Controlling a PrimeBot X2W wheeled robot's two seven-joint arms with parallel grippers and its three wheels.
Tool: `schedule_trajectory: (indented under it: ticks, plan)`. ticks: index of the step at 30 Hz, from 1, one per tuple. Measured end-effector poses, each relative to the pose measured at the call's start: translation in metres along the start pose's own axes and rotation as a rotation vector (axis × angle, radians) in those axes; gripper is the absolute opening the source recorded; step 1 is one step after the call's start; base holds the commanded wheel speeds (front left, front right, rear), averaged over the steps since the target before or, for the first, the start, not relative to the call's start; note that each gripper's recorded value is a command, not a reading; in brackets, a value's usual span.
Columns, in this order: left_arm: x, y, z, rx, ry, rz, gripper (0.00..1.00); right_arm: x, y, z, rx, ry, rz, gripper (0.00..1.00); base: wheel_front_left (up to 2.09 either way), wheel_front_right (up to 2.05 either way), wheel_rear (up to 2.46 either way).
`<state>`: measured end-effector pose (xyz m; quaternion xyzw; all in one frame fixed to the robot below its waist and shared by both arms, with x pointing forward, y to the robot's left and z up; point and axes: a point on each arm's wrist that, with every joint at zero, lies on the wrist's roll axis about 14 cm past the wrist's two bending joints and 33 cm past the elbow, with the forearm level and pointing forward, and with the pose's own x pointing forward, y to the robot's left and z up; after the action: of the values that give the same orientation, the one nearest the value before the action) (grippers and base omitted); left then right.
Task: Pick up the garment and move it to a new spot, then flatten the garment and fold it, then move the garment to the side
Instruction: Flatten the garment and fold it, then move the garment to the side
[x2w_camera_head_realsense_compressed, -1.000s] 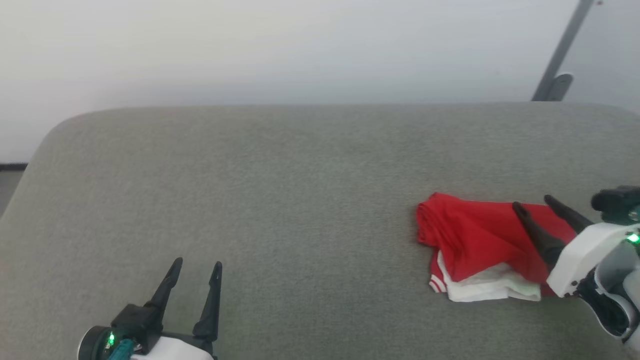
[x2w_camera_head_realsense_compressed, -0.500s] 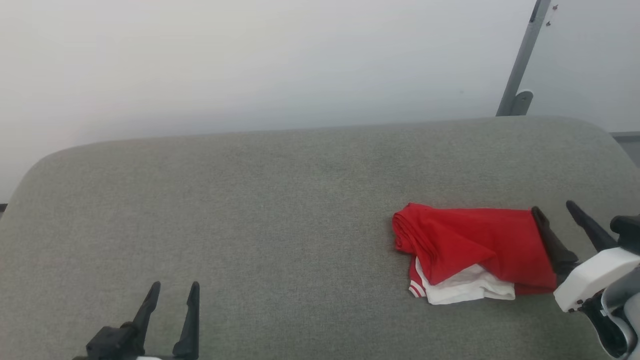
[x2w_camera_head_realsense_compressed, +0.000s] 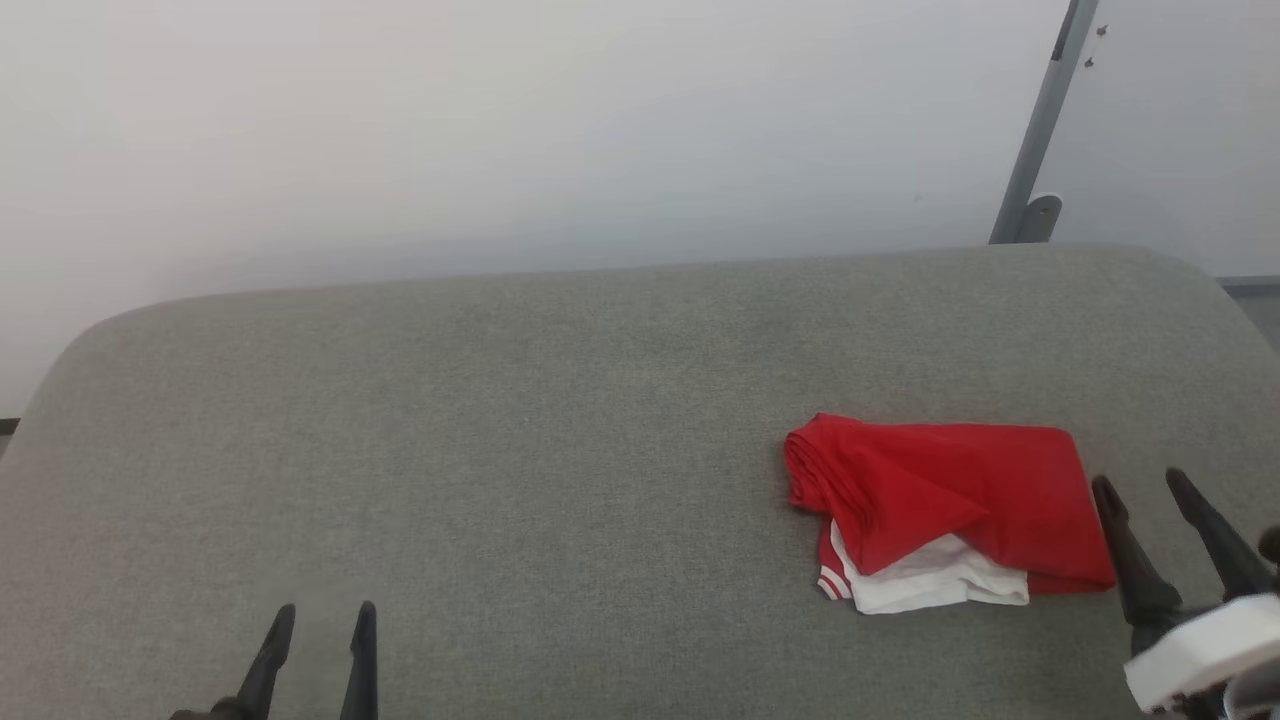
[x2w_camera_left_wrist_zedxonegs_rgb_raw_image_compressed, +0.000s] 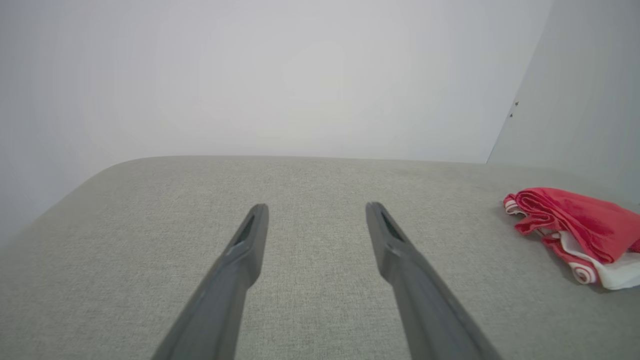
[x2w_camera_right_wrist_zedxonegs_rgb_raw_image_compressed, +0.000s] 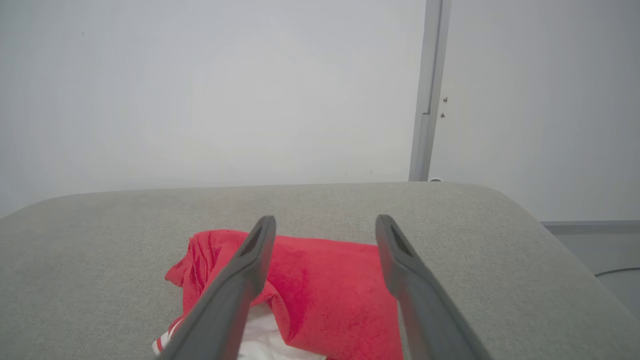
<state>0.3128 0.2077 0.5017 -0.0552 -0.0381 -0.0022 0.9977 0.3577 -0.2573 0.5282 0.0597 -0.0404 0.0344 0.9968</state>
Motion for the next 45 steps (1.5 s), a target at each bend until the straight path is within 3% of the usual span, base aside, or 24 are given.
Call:
schedule_trajectory:
  ticks: [11,30,39,45]
  plan:
    - [-0.018,0.012,0.000,0.003,0.003,0.053,1.00,-0.016,-0.001,-0.001,-0.006,-0.004,-0.026,1.00,0.00,0.00,0.00]
    - [-0.019,0.003,-0.005,0.001,0.016,0.037,1.00,-0.015,0.002,0.005,-0.014,0.002,-0.027,1.00,0.00,0.00,0.00]
    - [-0.003,-0.011,-0.006,-0.001,0.019,-0.007,1.00,0.012,-0.016,-0.006,-0.083,0.121,-0.029,1.00,0.00,0.00,0.00]
    - [0.021,-0.018,-0.004,0.009,0.012,-0.041,1.00,0.041,-0.038,-0.030,-0.149,0.312,-0.037,1.00,0.00,0.00,0.00]
